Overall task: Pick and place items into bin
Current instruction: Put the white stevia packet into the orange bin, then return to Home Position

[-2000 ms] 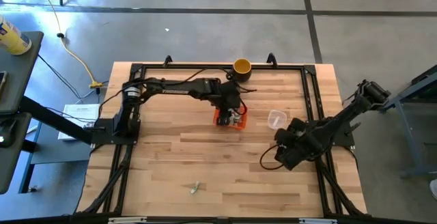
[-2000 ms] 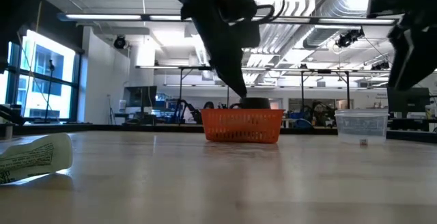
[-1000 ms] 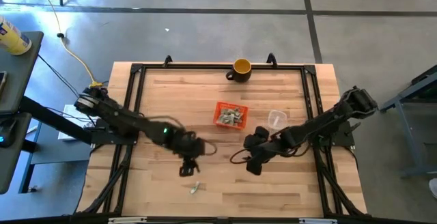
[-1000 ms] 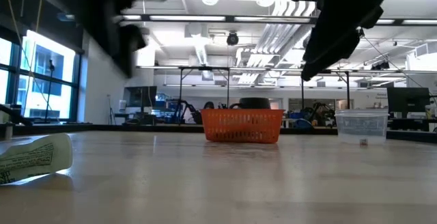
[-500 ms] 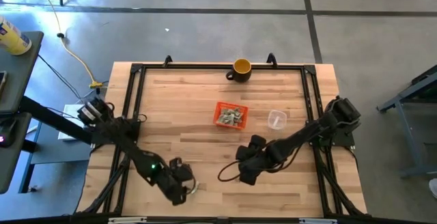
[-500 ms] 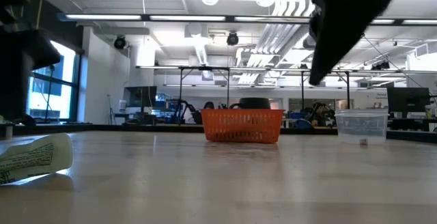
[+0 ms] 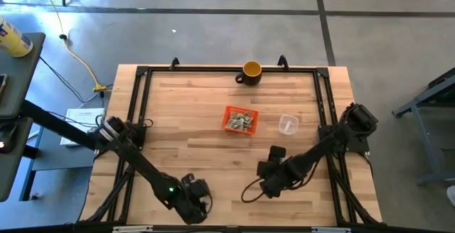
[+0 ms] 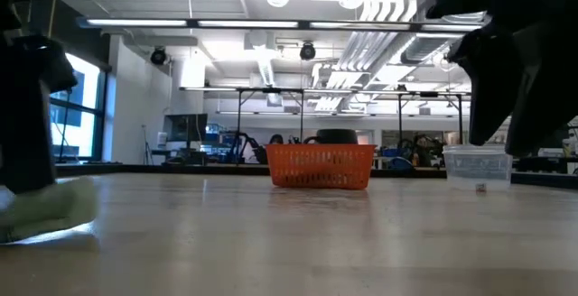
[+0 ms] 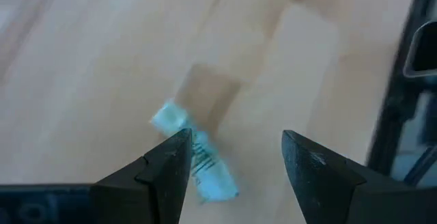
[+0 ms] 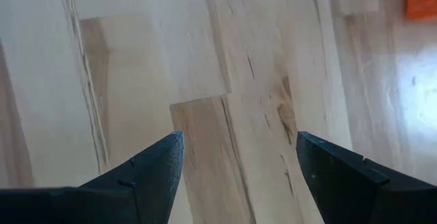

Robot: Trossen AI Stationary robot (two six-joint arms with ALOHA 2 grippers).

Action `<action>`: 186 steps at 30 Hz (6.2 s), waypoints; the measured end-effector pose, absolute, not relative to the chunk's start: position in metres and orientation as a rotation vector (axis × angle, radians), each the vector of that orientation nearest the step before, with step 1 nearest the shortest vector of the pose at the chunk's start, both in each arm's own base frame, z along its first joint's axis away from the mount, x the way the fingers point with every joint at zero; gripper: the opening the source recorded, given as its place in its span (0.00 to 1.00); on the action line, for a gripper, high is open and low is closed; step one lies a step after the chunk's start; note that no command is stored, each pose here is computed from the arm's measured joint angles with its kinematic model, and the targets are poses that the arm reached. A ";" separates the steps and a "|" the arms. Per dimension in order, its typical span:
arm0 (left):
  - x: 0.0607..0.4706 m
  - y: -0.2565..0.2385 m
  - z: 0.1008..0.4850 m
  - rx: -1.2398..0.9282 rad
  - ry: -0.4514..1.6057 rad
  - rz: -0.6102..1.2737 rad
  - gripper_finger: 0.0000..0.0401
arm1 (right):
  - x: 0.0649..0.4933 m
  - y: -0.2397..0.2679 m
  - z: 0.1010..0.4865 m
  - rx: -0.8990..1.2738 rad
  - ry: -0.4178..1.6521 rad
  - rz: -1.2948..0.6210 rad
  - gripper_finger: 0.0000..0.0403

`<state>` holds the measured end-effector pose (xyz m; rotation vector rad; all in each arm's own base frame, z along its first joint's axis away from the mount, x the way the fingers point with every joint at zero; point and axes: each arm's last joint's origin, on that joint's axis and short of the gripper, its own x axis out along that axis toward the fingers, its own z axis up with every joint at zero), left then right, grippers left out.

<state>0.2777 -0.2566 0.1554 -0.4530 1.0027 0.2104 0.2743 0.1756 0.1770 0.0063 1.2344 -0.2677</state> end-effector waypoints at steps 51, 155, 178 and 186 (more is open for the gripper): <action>0.409 0.040 0.258 -0.007 0.933 0.158 0.18 | 0.200 0.158 0.249 0.168 1.049 -0.655 0.68; 0.102 0.041 0.166 -0.651 0.178 0.294 0.66 | 0.097 -0.004 0.181 0.402 -0.113 0.055 0.68; 0.092 0.032 0.154 -0.478 0.390 0.173 0.66 | 0.098 -0.009 0.169 0.391 -0.034 -0.161 0.68; 0.091 0.020 0.160 -0.404 0.328 0.115 0.66 | 0.098 -0.009 0.169 0.391 -0.032 -0.162 0.68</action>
